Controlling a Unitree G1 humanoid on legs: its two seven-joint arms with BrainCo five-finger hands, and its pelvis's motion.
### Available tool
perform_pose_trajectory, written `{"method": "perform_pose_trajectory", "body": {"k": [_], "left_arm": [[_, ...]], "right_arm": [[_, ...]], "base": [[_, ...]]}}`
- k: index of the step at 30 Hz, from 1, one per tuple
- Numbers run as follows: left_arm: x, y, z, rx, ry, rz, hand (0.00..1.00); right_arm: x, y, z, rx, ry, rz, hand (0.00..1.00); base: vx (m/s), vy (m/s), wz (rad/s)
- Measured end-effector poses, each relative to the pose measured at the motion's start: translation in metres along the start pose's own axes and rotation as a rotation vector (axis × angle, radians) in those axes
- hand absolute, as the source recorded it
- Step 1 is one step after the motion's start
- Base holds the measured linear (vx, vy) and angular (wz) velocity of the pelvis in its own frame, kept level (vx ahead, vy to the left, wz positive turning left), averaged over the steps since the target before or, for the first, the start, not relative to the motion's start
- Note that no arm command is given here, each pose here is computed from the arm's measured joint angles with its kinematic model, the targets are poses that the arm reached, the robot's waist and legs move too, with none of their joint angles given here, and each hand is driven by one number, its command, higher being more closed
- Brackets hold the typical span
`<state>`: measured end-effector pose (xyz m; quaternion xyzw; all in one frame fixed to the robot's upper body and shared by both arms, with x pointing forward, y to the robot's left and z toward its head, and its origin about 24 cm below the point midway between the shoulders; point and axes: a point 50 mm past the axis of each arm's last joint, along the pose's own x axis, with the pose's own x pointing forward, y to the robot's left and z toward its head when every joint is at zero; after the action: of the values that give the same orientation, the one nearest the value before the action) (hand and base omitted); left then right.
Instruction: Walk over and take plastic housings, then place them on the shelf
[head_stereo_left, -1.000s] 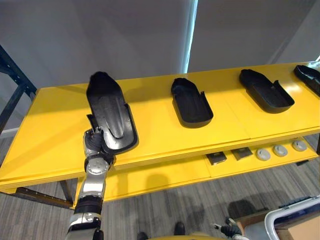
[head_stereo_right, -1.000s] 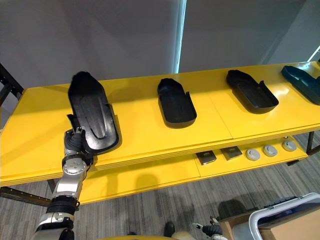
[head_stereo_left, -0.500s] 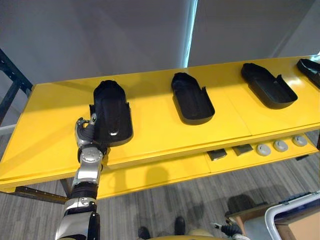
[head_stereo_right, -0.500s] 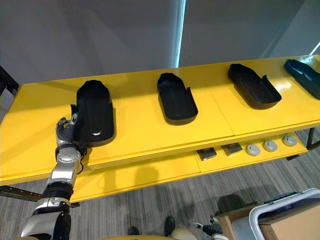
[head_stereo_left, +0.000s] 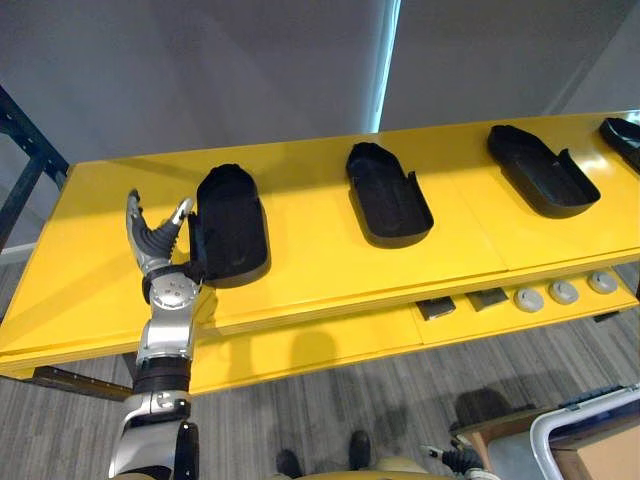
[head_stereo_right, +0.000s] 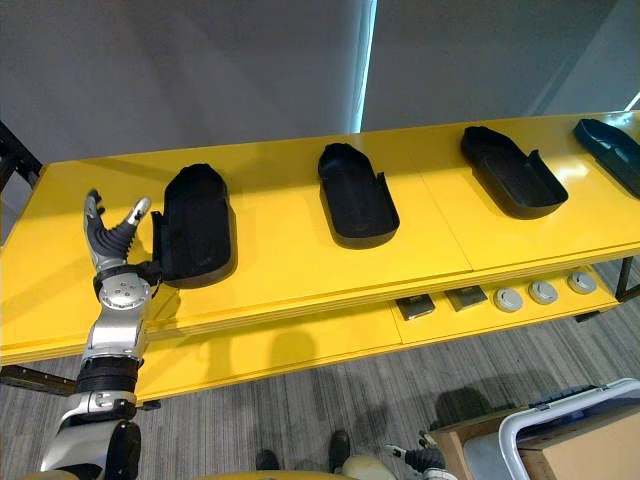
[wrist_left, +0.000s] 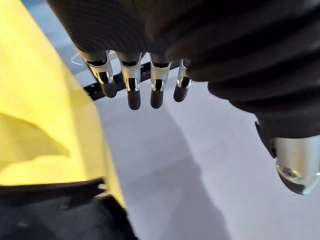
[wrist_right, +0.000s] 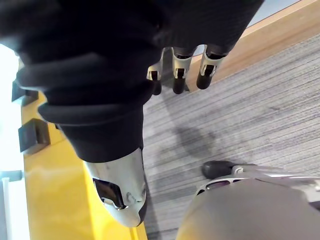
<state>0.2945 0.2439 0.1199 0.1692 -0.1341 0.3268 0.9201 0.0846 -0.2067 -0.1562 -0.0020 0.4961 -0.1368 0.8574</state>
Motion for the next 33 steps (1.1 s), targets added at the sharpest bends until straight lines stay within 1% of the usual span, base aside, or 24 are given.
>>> {"method": "perform_pose_trajectory", "body": {"k": [2, 5, 6, 7, 8, 9, 10, 12, 19, 22, 29, 33], "left_arm": [[-0.015, -0.002, 0.007, -0.004, -0.045, -0.016, 1.0], [-0.048, -0.003, 0.016, -0.006, -0.113, -0.066, 1.0], [-0.071, -0.006, 0.021, 0.008, -0.154, -0.122, 1.0], [-0.08, -0.009, 0.021, 0.016, -0.166, -0.154, 1.0], [-0.096, -0.013, 0.019, 0.037, -0.176, -0.224, 1.0], [-0.109, -0.017, 0.015, 0.051, -0.168, -0.293, 1.0], [-0.115, -0.019, 0.013, 0.052, -0.156, -0.326, 1.0], [-0.137, -0.024, 0.001, 0.061, -0.1, -0.437, 1.0], [-0.153, -0.037, -0.028, 0.123, 0.014, -0.578, 1.0], [-0.154, -0.045, -0.037, 0.164, 0.041, -0.603, 1.0], [-0.137, -0.056, -0.035, 0.224, -0.003, -0.587, 1.0], [-0.117, -0.055, -0.04, 0.295, -0.013, -0.551, 1.0]], "right_arm": [[0.0, 0.0, 0.0, 0.001, 0.0, 0.0, 0.0], [0.0, -0.001, -0.002, 0.002, 0.004, -0.003, 0.0], [-0.001, -0.003, -0.004, 0.003, 0.009, -0.006, 0.0], [-0.001, -0.003, -0.004, 0.005, 0.011, -0.008, 0.0], [-0.001, -0.004, -0.005, 0.004, 0.015, -0.009, 0.0], [-0.001, -0.005, -0.006, 0.004, 0.019, -0.011, 0.0], [-0.001, -0.005, -0.007, 0.003, 0.023, -0.011, 0.0], [-0.001, -0.005, -0.008, 0.001, 0.028, -0.012, 0.0], [-0.001, -0.003, -0.009, -0.009, 0.036, -0.004, 0.0], [-0.001, -0.001, -0.009, -0.024, 0.035, 0.005, 0.0], [-0.001, 0.0, -0.007, -0.027, 0.031, 0.008, 0.0], [0.001, 0.003, -0.002, -0.029, 0.014, 0.016, 0.0]], "base": [[0.0, 0.0, 0.04], [0.01, 0.026, 0.11], [0.01, 0.008, 0.15], [0.0, 0.029, 0.13], [-0.02, 0.028, 0.06], [-0.02, 0.029, 0.04], [-0.02, 0.006, 0.03], [-0.02, 0.002, 0.04], [0.0, 0.0, 0.0], [0.04, 0.015, 0.0], [0.04, 0.024, -0.03], [0.0, 0.012, -0.1]]}}
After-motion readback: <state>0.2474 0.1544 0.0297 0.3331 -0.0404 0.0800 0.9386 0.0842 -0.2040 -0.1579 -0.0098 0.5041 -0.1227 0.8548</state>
